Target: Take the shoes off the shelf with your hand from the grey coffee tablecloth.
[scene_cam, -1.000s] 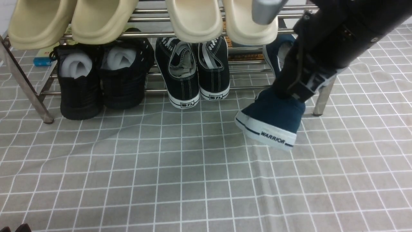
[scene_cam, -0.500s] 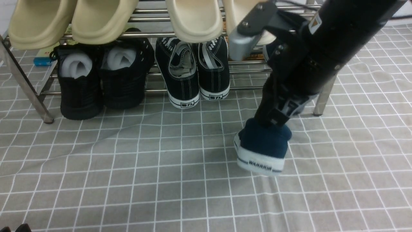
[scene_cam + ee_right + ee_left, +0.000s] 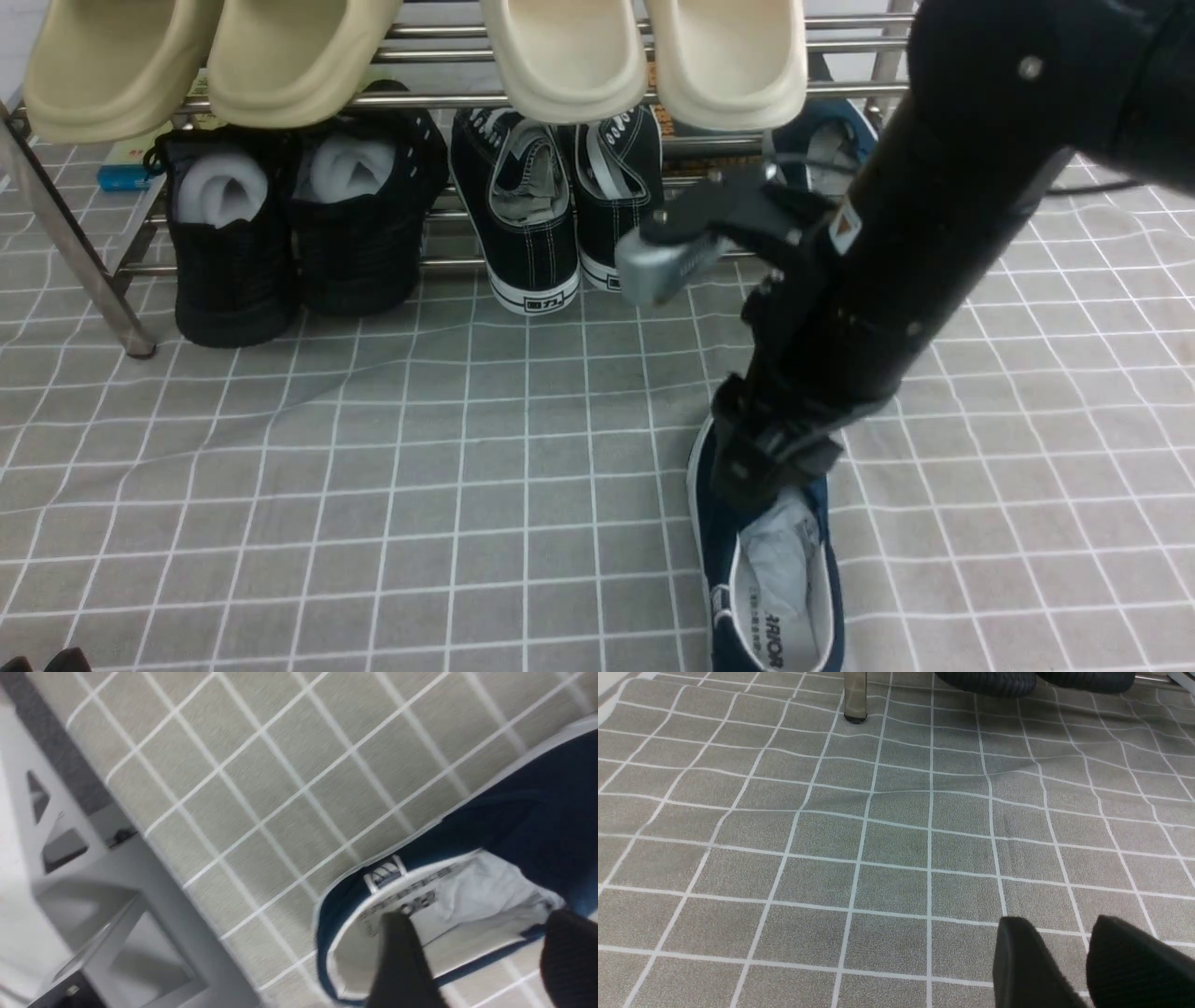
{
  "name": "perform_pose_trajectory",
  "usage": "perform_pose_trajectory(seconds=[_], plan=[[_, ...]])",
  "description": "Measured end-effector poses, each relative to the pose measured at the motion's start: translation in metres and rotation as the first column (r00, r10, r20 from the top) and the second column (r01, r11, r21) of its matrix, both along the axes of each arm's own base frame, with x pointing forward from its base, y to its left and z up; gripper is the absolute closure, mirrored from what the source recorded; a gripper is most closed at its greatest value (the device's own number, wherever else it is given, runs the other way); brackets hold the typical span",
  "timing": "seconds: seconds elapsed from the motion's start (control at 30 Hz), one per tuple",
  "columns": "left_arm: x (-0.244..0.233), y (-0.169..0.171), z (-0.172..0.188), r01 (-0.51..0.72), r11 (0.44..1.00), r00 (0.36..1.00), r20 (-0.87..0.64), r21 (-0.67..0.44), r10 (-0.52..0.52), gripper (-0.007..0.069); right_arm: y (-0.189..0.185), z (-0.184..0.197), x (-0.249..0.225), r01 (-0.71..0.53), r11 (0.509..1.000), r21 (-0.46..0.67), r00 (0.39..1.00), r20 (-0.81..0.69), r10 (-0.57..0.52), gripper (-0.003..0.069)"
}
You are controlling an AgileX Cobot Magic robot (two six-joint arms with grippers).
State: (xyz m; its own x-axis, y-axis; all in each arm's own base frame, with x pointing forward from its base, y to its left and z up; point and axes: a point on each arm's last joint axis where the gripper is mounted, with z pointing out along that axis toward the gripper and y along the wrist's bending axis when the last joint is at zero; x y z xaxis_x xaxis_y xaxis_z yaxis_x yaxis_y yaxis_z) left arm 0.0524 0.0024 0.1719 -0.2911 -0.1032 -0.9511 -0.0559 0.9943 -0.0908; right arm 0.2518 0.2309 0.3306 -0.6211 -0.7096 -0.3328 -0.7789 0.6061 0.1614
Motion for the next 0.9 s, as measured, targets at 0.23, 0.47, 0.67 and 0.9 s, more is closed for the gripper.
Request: perform_pose_trajectory(seconds=[0.23, 0.47, 0.67, 0.9], plan=[[0.0, 0.0, 0.0, 0.0, 1.0, 1.0, 0.0, 0.0, 0.0, 0.0384, -0.014, 0.014, 0.02, 0.171, 0.978, -0.119, 0.973, 0.175, -0.148, 0.0183], [0.0, 0.0, 0.0, 0.0, 1.0, 1.0, 0.0, 0.0, 0.0, 0.0384, -0.026, -0.01, 0.068, 0.402, 0.91, -0.099, 0.882, 0.311, -0.355, 0.0183], [0.0, 0.0, 0.0, 0.0, 1.0, 1.0, 0.0, 0.0, 0.0, 0.0384, -0.038, -0.021, 0.096, 0.46, 0.887, -0.037, 0.836, 0.353, -0.419, 0.0181], [0.0, 0.0, 0.0, 0.0, 1.0, 1.0, 0.0, 0.0, 0.0, 0.0384, -0.043, -0.019, 0.112, 0.463, 0.885, 0.037, 0.795, 0.424, -0.434, 0.0176]])
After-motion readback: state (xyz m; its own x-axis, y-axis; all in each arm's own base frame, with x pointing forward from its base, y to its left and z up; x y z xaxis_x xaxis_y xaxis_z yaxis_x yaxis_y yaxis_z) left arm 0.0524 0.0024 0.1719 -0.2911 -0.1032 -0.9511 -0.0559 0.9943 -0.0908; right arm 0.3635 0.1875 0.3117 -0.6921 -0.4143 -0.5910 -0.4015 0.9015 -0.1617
